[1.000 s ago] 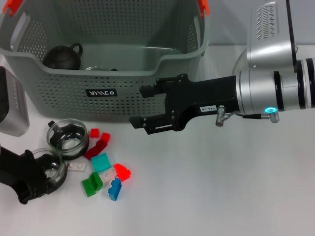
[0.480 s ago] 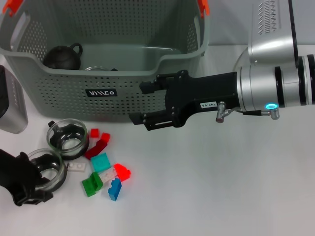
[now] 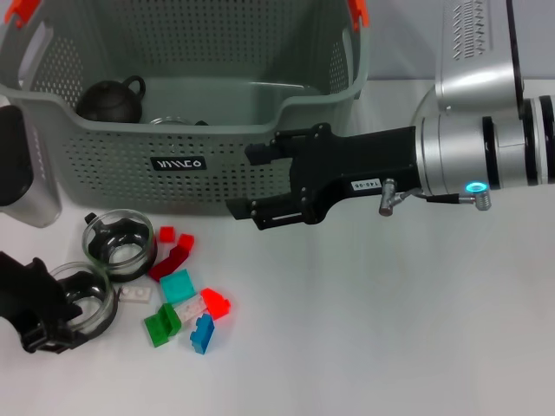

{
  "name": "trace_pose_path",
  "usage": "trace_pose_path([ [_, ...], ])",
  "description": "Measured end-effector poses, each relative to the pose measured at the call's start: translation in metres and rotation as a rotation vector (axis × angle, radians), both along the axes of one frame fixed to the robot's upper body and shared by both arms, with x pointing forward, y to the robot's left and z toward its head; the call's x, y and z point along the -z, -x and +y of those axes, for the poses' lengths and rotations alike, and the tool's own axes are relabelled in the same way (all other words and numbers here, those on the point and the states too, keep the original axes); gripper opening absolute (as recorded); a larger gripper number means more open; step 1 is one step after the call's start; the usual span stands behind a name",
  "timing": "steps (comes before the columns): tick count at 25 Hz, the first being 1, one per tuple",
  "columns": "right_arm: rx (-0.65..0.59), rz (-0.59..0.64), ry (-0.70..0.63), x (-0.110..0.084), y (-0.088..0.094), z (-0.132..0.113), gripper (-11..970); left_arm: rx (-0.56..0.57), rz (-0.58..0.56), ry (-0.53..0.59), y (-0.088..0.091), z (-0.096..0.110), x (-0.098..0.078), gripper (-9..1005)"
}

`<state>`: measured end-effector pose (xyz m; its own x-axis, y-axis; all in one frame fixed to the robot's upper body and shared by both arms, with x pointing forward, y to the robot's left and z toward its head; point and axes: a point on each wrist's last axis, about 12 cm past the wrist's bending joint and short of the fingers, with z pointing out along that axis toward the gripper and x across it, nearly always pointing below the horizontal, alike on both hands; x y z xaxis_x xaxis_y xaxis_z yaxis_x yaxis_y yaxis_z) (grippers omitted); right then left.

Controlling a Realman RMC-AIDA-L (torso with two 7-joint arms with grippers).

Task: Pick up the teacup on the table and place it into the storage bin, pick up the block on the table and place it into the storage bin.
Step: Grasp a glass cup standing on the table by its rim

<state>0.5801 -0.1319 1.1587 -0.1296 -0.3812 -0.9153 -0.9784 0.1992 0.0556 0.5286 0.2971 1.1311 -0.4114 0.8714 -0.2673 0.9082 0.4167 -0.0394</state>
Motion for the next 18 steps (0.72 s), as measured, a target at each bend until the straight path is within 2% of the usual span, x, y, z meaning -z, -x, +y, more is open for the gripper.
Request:
trace_pose_path([
  [8, -0.001, 0.004, 0.001, 0.001, 0.000, 0.001, 806, 0.022, 0.024, -0.003, -0.002, -0.013, 0.002, 351],
  [18, 0.000, 0.004, 0.004, 0.004, -0.001, -0.001, 806, 0.028, 0.073, 0.014, -0.002, -0.020, 0.010, 347],
])
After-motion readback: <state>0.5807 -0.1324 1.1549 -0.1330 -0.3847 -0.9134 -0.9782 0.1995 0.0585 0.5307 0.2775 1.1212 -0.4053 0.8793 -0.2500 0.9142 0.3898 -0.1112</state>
